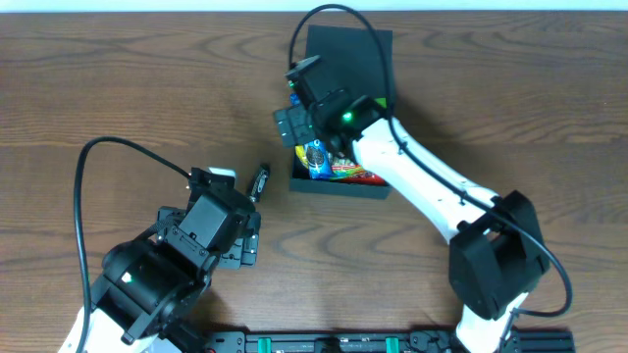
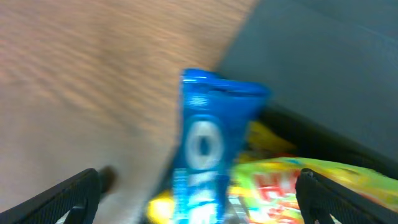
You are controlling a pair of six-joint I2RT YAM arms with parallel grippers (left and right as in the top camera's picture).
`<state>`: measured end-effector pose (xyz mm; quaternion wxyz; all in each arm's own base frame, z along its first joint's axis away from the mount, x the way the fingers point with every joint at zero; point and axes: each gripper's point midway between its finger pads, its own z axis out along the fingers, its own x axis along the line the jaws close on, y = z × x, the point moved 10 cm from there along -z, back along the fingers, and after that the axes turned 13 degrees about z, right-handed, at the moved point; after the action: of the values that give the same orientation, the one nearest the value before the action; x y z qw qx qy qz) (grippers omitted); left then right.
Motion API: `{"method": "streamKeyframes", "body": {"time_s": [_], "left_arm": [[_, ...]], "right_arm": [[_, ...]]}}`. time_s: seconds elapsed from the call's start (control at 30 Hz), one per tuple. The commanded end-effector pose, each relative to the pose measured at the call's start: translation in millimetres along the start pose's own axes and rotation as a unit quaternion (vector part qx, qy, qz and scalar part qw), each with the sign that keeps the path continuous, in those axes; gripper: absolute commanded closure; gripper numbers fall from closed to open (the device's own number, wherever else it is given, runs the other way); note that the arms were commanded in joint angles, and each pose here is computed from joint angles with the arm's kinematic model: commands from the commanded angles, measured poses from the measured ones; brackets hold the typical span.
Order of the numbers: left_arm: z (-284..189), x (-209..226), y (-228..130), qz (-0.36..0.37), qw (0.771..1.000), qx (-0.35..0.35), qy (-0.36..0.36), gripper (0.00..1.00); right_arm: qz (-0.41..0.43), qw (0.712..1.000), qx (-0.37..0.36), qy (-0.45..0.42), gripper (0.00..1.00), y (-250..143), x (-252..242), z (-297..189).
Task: Pack container
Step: 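Lower the OREO pack upright into the box's left side and release, then retract the right gripper right away from the box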
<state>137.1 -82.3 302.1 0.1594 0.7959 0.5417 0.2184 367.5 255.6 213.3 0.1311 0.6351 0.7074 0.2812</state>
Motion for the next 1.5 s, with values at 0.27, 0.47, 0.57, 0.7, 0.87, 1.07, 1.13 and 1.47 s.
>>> {"method": "streamKeyframes", "body": {"time_s": [0.27, 0.47, 0.57, 0.7, 0.87, 1.07, 1.13, 1.47], "left_arm": [[-1.3, 1.4, -1.6, -0.002, 1.000, 0.002, 0.003, 0.05], [-1.3, 1.3, -1.5, -0.002, 1.000, 0.002, 0.003, 0.05], [-1.3, 1.3, -1.6, -0.002, 1.000, 0.002, 0.003, 0.05], [-1.3, 1.4, -1.6, -0.002, 1.000, 0.002, 0.003, 0.05], [-1.3, 1.5, -2.2, -0.001, 1.000, 0.004, 0.003, 0.05], [-1.3, 1.5, -2.2, -0.001, 1.000, 0.004, 0.003, 0.05], [-1.3, 1.5, -2.2, -0.001, 1.000, 0.004, 0.003, 0.05], [-1.3, 1.5, -2.1, -0.001, 1.000, 0.004, 0.003, 0.05]], "right_arm": [[0.063, 0.995, 0.003, -0.075, 0.01, 15.3, -66.6, 6.2], [0.062, 0.993, 0.036, -0.093, 0.01, -6.8, -77.6, 21.1], [0.061, 0.992, 0.045, -0.098, 0.01, -13.4, -81.3, 24.6], [0.059, 0.988, 0.031, -0.137, 0.01, -12.0, -88.7, 23.7], [0.053, 0.981, 0.031, -0.185, 0.01, -14.4, -98.0, 21.1], [0.074, 0.971, 0.030, -0.226, 0.01, -16.6, -108.6, 18.1], [0.080, 0.970, 0.031, -0.228, 0.01, -16.7, -110.3, 17.9], [0.114, 0.979, 0.051, -0.161, 0.01, -17.0, -101.7, 17.6]]}}
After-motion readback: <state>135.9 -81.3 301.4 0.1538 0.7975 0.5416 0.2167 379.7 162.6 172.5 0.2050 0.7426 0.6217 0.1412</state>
